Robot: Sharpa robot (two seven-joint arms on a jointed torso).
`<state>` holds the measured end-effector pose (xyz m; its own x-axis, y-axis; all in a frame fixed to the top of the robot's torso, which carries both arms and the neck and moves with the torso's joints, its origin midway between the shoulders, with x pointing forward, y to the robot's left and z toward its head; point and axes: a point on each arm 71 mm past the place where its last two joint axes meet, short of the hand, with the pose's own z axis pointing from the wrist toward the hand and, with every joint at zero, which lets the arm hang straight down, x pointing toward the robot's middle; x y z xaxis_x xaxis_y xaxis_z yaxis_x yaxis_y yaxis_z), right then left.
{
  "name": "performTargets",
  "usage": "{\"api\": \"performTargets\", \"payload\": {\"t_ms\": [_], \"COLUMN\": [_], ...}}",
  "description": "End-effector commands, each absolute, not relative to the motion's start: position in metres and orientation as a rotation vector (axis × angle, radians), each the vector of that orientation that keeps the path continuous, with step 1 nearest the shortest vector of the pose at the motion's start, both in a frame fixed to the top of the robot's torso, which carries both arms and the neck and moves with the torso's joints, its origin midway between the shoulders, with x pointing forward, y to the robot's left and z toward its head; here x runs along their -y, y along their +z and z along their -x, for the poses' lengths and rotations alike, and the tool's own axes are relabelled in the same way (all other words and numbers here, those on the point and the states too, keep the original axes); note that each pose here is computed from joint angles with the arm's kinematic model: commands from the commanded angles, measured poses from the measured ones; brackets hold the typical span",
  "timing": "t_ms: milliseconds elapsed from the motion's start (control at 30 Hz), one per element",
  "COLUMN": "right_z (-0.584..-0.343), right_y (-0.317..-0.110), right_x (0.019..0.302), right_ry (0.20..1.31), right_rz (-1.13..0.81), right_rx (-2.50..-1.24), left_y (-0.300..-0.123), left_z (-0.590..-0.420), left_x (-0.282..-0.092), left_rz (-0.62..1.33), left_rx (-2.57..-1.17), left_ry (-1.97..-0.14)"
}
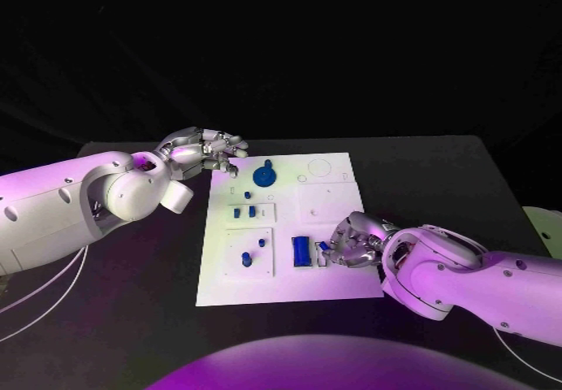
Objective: Assemble the parts on the task board
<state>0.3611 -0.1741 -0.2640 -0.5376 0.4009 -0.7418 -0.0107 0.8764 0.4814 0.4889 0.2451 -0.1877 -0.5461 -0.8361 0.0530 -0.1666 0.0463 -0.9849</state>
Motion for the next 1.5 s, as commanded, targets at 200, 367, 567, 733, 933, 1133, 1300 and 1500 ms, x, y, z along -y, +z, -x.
{"api": "performTargets", "payload": {"t_ms": [200,367,567,733,933,1133,1300,1500], "right_z": [-0.363,-0.3643,-0.3646,-0.3649,-0.3637,-0.3633,-0.3617,-0.3599], "right_y": [-0.2677,-0.268,-0.2681,-0.2684,-0.2683,-0.2683,-0.2676,-0.2673], "right_x": [0.1704,0.1687,0.1675,0.1682,0.1678,0.1688,0.1672,0.1663], "right_ry": [0.552,0.556,0.56,0.559,0.559,0.556,0.564,0.566], "right_rz": [-0.28,-0.269,-0.258,-0.25,-0.24,-0.236,-0.229,-0.225], "right_rx": [-2.101,-2.092,-2.089,-2.089,-2.098,-2.1,-2.103,-2.109], "left_y": [-0.1864,-0.1865,-0.1866,-0.1868,-0.187,-0.1872,-0.1874,-0.1877], "left_z": [-0.488,-0.4877,-0.4875,-0.4874,-0.4873,-0.4873,-0.4874,-0.4874], "left_x": [-0.2425,-0.2431,-0.2427,-0.2431,-0.2429,-0.2434,-0.2437,-0.2438], "left_rz": [1.004,1.015,1.018,1.02,1.021,1.023,1.025,1.025], "left_rx": [-1.769,-1.769,-1.773,-1.774,-1.779,-1.781,-1.783,-1.786], "left_ry": [-1.571,-1.574,-1.577,-1.574,-1.573,-1.57,-1.568,-1.565]}}
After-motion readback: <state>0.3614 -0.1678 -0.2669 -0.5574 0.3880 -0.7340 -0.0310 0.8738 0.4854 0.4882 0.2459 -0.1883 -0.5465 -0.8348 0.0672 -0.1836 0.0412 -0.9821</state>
